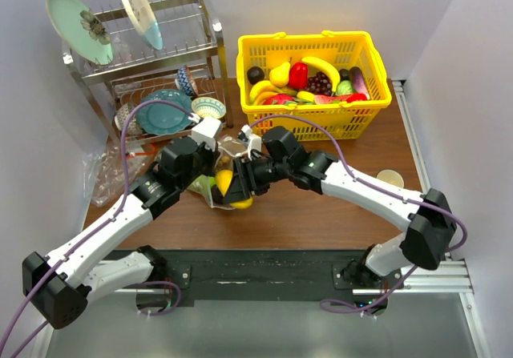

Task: Place the food in the zip-top bag and seal the zipper
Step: Place the fake fruit in the zipper food storage bag.

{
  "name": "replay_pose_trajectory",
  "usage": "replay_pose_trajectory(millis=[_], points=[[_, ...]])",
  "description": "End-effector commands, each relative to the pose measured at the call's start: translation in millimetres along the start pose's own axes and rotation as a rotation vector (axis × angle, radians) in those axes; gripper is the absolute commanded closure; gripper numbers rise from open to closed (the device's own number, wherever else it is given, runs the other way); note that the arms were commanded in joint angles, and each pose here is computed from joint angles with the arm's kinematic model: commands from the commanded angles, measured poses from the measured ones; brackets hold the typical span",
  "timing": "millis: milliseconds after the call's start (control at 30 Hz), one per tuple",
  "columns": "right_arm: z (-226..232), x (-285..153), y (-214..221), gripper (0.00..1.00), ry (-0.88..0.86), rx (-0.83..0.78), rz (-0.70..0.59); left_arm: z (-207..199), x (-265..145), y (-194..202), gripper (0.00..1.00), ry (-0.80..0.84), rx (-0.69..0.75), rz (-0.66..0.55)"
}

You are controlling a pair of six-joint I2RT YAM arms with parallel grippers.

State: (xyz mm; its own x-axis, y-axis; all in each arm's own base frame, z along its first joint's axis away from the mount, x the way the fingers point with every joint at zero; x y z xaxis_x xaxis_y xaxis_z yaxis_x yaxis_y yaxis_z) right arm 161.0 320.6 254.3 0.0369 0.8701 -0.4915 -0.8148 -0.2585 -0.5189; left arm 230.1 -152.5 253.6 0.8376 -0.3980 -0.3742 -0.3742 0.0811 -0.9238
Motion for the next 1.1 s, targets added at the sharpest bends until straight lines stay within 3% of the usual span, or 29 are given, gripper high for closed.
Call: replay_pose_trajectory(millis=[0,200,500,667,767,900,1067], points=[[0,18,-24,0.46,0.014,0.043,-0.09,-4,-1,-11,1.0,0.036,-0.023,-0.049],[-10,35,-38,0.42,0.072,0.104,-0.146,-5,-3,-14,1.0,0.05,-0.03,-0.058],[-18,42,-66,0.4,0.129,0.182,-0.374,-7,-6,-15,1.0,0.071,-0.034,-0.062],[-24,45,-75,0.11,0.185,0.19,-0.399,-8,-5,-13,1.0,0.073,-0.041,-0.054],[-23,45,-77,0.04,0.191,0.183,-0.398,-8,-5,-14,1.0,0.069,-0.043,-0.051],[-21,39,-75,0.04,0.2,0.163,-0.39,-5,-3,-15,1.0,0.043,-0.055,-0.046],[-21,20,-65,0.14,0.253,0.134,-0.392,-1,1,-15,1.0,0.012,-0.058,-0.027]])
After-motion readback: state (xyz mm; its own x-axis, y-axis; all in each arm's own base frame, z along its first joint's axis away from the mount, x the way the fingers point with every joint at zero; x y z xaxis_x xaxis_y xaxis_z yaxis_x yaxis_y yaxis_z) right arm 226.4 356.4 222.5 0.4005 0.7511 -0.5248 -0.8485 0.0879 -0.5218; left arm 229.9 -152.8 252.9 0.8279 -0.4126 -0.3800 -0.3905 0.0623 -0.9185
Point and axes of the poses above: each gripper's point midway between its finger pads, its own x axis out along the fingers, its own z axis along the line the jaws close on, y = z × x, the point moved 7 cm from there along -x, back along the fingers, and after that the axes turned 4 degrees about -x, right-handed, at the moved point
